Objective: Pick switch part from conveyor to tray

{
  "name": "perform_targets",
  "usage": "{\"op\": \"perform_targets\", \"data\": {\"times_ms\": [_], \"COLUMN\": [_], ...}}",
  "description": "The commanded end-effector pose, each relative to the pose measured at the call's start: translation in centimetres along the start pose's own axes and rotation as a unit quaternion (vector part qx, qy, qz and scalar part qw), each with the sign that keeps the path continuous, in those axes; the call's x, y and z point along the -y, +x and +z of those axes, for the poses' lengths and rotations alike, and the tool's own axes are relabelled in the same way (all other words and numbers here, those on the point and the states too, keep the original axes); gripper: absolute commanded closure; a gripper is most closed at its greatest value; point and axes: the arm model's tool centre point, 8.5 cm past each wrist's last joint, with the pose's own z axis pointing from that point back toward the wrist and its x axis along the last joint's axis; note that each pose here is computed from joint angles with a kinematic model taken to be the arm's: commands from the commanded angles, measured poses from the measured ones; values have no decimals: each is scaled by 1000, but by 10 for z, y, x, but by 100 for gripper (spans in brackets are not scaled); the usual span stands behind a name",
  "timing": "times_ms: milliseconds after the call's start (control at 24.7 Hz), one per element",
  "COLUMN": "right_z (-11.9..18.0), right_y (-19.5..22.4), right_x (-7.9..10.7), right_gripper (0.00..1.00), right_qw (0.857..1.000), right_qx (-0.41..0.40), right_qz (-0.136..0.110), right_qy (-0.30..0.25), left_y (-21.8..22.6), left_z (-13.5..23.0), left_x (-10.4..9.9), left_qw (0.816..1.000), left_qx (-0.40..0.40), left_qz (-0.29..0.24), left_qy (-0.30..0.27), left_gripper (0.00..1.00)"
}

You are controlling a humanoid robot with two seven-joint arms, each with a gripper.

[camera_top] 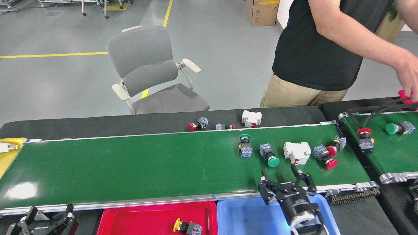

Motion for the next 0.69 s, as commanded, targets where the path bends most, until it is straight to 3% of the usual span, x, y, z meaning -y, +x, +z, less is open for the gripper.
{"op": "perform_targets", "data": {"times_ms": [0, 446, 487, 527, 568, 649], "right_z": [-16, -59, -64, -69, -74, -79], "right_y": [9, 17, 21, 24, 26, 31], "right_x": [11, 12, 14, 15, 17, 18], "right_gripper": [2, 2, 7, 22, 46, 76], "right_qw": [1000, 1000, 1000, 1000, 999, 999], "right_qx": [-7, -14, -13, -10, -7, 5], "right_qz": [-1, 16, 13, 15, 20, 38], "right_qy": [-9, 18, 20, 22, 24, 28], "left_y": [-3, 0, 0, 0, 0, 1], "left_z": [-4, -12, -13, -14, -14, -16], "left_x": [-8, -12, -14, -14, -14, -15], "left_qw": [1000, 1000, 1000, 1000, 1000, 1000], "left_qx": [-2, 1, 1, 1, 1, 2], "left_qz": [-6, -5, -4, -5, -7, -11], "left_qy": [13, 19, 21, 21, 21, 20], "left_gripper": [0, 0, 0, 0, 0, 0]}}
